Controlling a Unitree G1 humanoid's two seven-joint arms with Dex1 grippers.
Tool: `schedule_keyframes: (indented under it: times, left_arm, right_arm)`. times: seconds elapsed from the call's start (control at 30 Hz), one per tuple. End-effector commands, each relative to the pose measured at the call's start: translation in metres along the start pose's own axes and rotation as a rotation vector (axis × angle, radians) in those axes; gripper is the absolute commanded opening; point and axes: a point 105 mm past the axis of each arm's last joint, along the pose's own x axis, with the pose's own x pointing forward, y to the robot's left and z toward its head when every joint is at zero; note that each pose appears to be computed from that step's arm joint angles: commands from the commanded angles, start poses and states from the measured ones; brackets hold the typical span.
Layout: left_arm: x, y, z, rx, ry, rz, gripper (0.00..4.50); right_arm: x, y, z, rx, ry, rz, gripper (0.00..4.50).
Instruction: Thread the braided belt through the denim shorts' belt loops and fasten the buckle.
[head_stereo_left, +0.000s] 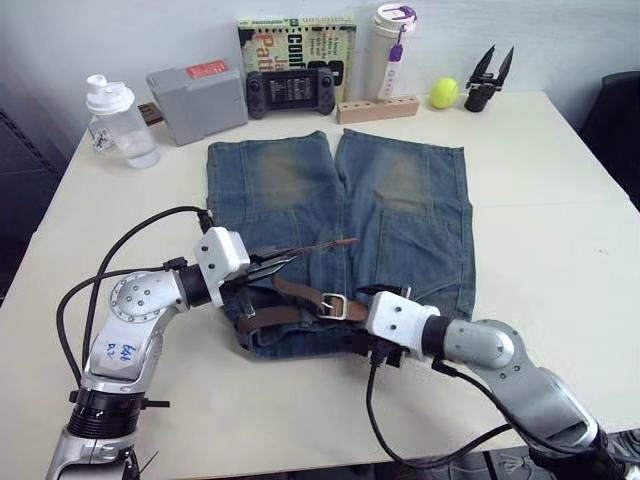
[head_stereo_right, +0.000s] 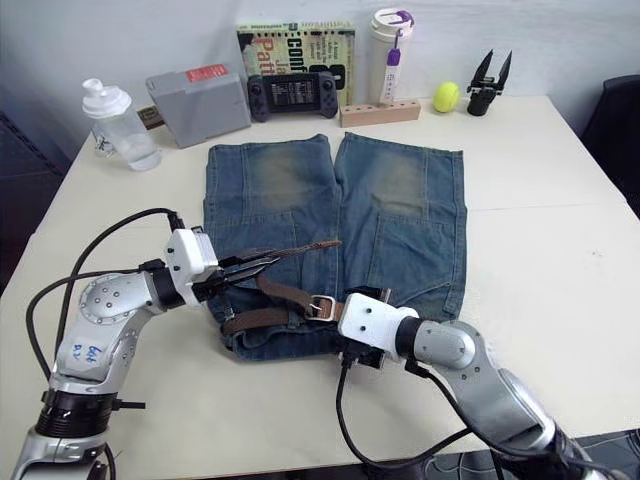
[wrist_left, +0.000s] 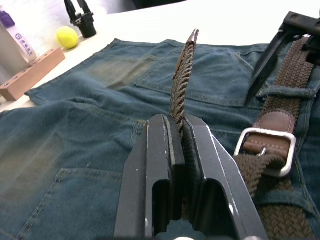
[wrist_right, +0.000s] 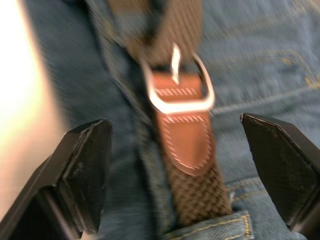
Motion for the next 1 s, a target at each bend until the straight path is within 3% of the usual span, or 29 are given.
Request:
schedule_keyframes:
  times: [0.03, 0.2, 0.97, 1.0]
  left_arm:
    - [-0.013, 0.001, -0.002, 0.041, 0.030, 0.003, 0.00]
    - [-0.022, -0.007, -0.022, 0.072, 0.116, -0.022, 0.00]
    - [-0.036, 0.000, -0.032, 0.013, 0.161, -0.003, 0.00]
    - [-0.036, 0.000, -0.032, 0.014, 0.161, -0.002, 0.00]
  right_arm:
    - [0.004, 0.002, 0.007, -0.029, -0.021, -0.039, 4.46]
    - [0.007, 0.002, 0.012, -0.019, -0.035, -0.071, 4.46]
    - [0.005, 0.000, -0.002, -0.019, 0.097, -0.240, 4.46]
    - [0.006, 0.000, -0.002, -0.027, 0.099, -0.239, 3.98]
